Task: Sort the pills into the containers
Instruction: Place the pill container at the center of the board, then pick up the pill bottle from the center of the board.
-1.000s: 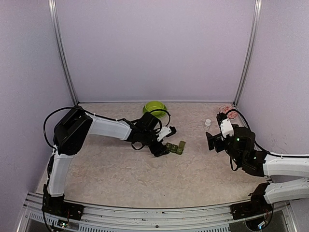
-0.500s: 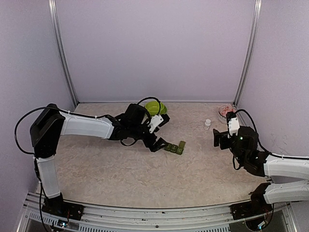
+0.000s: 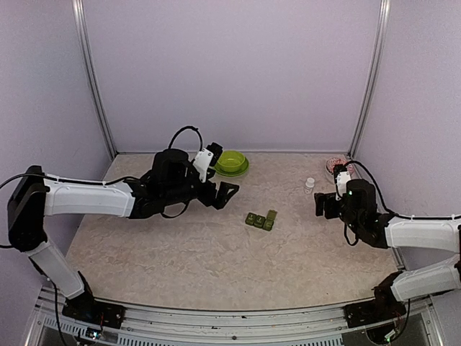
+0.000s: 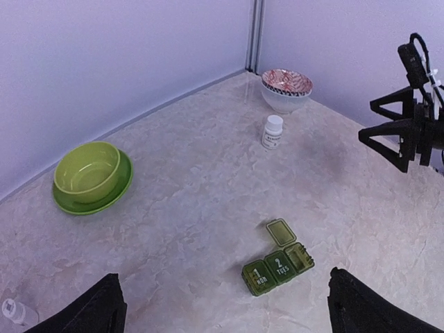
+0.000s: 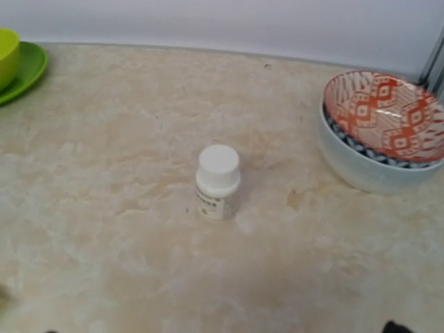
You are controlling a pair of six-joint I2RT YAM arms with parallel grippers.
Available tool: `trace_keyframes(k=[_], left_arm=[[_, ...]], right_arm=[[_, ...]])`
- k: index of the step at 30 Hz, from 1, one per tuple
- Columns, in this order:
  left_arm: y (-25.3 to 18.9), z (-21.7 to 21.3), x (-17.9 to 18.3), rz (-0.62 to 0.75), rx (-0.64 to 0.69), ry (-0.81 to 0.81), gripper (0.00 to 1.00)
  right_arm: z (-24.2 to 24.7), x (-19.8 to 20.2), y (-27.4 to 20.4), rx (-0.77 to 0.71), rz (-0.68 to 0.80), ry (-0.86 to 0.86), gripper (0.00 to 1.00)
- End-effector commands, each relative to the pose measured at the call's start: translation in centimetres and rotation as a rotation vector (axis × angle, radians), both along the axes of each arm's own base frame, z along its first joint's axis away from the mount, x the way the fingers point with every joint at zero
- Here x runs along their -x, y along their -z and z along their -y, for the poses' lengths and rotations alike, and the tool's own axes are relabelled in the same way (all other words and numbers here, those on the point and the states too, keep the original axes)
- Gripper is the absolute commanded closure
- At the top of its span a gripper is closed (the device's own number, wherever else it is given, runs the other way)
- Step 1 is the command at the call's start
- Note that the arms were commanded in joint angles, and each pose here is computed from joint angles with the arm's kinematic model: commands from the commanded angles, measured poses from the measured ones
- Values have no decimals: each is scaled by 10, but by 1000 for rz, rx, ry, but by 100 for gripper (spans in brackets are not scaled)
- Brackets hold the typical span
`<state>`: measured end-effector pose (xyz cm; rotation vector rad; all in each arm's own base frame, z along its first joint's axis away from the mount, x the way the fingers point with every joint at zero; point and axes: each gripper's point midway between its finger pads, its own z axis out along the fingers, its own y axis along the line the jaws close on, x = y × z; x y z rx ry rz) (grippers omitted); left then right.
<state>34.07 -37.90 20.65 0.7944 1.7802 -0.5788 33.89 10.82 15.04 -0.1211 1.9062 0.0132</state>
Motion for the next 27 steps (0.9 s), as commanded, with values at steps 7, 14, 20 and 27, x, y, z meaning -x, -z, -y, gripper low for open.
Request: trace_keyframes(k=[7, 14, 20, 27], left_arm=[[-27, -43, 0, -56, 229, -200, 1], [-1, -44, 18, -128, 237, -178, 1], [9, -44, 30, -146, 222, -168, 1], [12, -43, 37, -145, 207, -155, 1]], right_arm=[[-23, -57, 2, -115, -140, -48, 0], [-19, -109, 20, -156, -235, -25, 4], [-15, -136, 49, -127, -305, 4, 5], [-1, -160, 70, -78, -342, 60, 5]])
